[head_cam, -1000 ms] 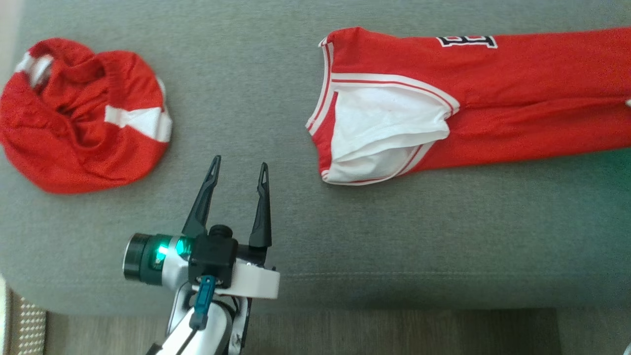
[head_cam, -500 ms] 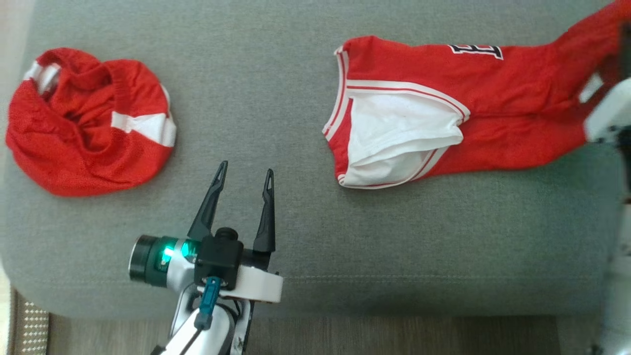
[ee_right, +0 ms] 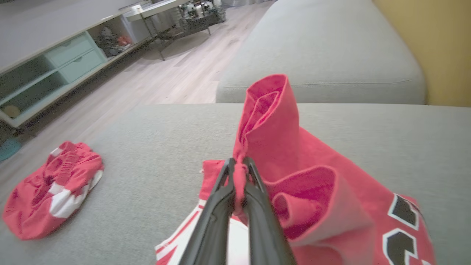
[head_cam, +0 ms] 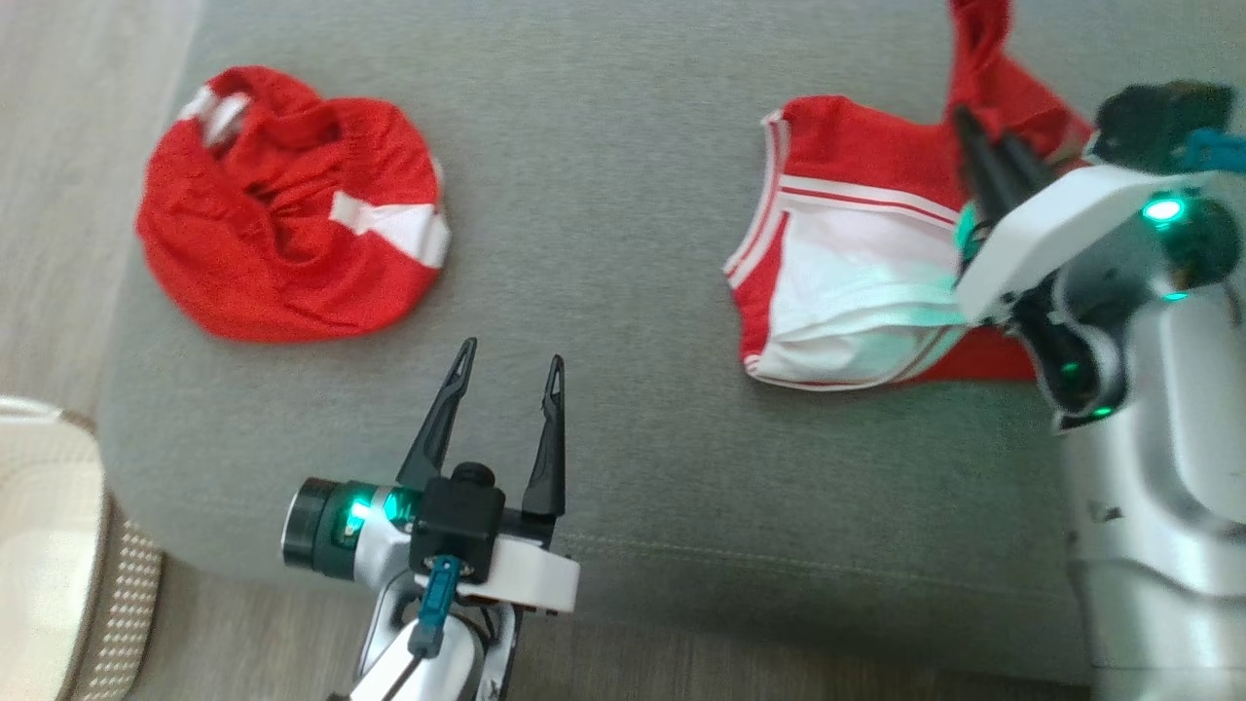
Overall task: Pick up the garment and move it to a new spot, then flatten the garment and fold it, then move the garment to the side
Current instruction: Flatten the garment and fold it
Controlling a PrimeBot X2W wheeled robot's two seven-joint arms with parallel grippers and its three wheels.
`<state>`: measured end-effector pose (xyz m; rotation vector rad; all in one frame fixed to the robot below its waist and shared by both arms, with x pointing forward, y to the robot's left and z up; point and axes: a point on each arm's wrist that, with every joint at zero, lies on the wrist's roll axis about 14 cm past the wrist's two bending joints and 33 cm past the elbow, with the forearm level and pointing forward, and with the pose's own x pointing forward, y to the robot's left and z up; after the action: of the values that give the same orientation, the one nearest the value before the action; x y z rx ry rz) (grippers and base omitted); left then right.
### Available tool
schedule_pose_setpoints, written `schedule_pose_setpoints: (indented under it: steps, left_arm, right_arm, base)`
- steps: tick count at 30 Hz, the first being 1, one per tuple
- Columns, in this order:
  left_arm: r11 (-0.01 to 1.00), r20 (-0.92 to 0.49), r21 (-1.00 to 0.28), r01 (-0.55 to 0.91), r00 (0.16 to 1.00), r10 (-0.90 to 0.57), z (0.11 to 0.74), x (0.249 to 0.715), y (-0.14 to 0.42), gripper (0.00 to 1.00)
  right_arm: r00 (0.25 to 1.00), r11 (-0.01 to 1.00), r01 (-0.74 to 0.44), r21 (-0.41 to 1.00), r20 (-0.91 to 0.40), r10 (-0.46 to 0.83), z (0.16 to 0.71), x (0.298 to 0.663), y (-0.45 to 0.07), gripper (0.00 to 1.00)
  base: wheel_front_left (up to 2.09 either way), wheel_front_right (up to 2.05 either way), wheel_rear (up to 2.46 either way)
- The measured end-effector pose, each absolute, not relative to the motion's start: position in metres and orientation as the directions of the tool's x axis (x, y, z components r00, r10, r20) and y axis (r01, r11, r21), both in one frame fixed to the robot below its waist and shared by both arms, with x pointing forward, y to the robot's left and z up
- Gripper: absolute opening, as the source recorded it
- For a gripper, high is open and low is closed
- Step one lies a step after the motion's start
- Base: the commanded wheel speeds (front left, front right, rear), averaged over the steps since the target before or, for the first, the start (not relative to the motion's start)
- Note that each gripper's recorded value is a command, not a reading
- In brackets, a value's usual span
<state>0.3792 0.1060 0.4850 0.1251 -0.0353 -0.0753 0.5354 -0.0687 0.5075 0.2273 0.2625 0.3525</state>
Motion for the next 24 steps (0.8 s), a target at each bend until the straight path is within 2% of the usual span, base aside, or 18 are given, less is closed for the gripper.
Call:
schedule_pose_setpoints:
  steps: [6, 11, 12, 13, 19, 24]
  left_arm:
    - [0.991, 0.034, 0.132, 0.026, 0.999, -0.031, 0.488, 0.373, 0.119, 1.00]
    - [0.991, 0.038, 0.132, 0.004, 0.999, -0.009, 0.490, 0.370, 0.124, 1.00]
    - [0.991, 0.038, 0.130, 0.002, 0.999, -0.007, 0.491, 0.370, 0.124, 1.00]
    - [0.992, 0.038, 0.129, 0.000, 0.999, -0.005, 0.491, 0.370, 0.124, 1.00]
    - [0.992, 0.039, 0.123, -0.001, 0.999, -0.004, 0.491, 0.370, 0.123, 1.00]
    - [0.993, 0.042, 0.117, 0.006, 0.999, -0.011, 0.491, 0.373, 0.120, 1.00]
  right_arm:
    - [0.843, 0.859, -0.408, 0.308, -0.234, 0.484, 0.495, 0.530, -0.019, 0.00]
    - [0.802, 0.832, -0.436, 0.344, -0.271, 0.533, 0.477, 0.520, 0.002, 0.00]
    - [0.799, 0.829, -0.433, 0.354, -0.275, 0.535, 0.474, 0.519, 0.004, 0.35]
    - [0.797, 0.827, -0.428, 0.364, -0.279, 0.536, 0.471, 0.519, 0.004, 1.00]
    - [0.831, 0.825, -0.424, 0.373, -0.202, 0.518, 0.488, 0.530, 0.001, 1.00]
    - [0.907, 0.872, -0.366, 0.326, -0.087, 0.413, 0.527, 0.547, -0.039, 1.00]
  base:
    - [0.00, 0.00, 0.00]
    - [0.00, 0.00, 0.00]
    - [0.00, 0.00, 0.00]
    - [0.00, 0.00, 0.00]
    - [0.00, 0.00, 0.00]
    - [0.00, 0.00, 0.00]
